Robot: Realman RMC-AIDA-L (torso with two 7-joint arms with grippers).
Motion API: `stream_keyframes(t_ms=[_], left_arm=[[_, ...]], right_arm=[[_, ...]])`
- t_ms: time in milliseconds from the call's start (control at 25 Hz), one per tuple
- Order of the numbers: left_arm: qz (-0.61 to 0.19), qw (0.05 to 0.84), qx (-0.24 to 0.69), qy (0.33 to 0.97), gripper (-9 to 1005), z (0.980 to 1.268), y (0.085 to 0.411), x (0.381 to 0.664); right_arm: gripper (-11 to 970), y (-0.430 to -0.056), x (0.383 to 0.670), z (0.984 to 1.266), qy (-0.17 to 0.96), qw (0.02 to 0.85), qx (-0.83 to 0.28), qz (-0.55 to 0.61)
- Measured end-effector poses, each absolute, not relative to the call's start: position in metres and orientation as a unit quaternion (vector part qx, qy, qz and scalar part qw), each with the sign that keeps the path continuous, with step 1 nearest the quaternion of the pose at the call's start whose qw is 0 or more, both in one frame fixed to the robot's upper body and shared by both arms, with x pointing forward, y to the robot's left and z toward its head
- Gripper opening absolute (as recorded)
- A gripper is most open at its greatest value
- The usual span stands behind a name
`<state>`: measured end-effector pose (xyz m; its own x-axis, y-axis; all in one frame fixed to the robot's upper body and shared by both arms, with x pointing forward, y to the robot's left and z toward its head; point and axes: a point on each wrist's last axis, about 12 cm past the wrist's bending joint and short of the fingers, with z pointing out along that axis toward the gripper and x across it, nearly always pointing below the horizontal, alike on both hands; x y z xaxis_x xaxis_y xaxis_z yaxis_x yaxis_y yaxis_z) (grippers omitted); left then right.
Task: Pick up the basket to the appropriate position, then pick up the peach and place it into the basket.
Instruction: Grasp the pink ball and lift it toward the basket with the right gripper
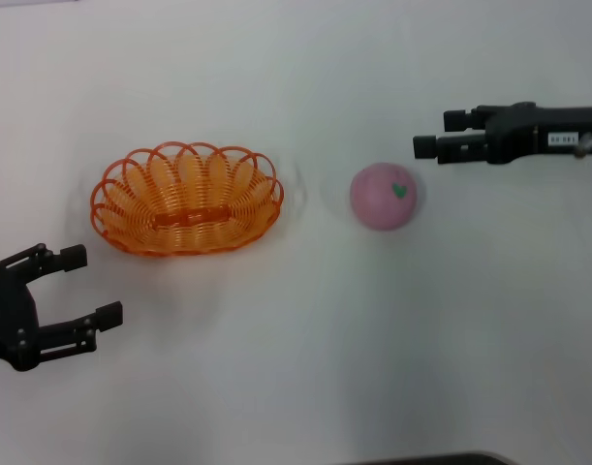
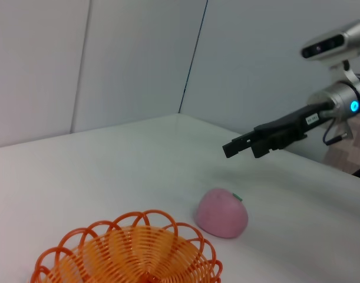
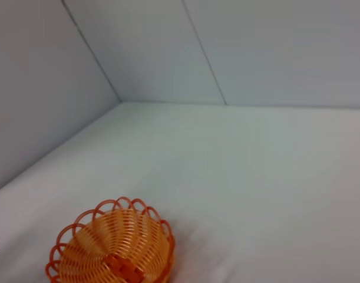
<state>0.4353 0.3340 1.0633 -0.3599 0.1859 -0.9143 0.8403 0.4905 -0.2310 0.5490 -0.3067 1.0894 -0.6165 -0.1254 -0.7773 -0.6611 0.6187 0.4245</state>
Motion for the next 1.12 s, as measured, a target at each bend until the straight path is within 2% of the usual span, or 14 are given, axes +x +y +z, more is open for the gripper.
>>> stream_keyframes(t_ms=[320,560,1120], left_arm=[[-0.366,0.447,0.347,0.738,877,1.063,0.334,0.435],[-0.365,0.457,0.352,0.731,877,1.062,0.332,0.434],[-0.367,0.457,0.35,0.73,876,1.06,0.331,0.434]], right_arm=[[934,-0.304,0.568,1.115,0.858,0.297,-0.242,0.341],[935,-0.293,0.577,1.118,0.871,0.265,-0.277,0.309],[930,-0.27,0.592,1.123,0.892,0.217,-0.283,0.277]])
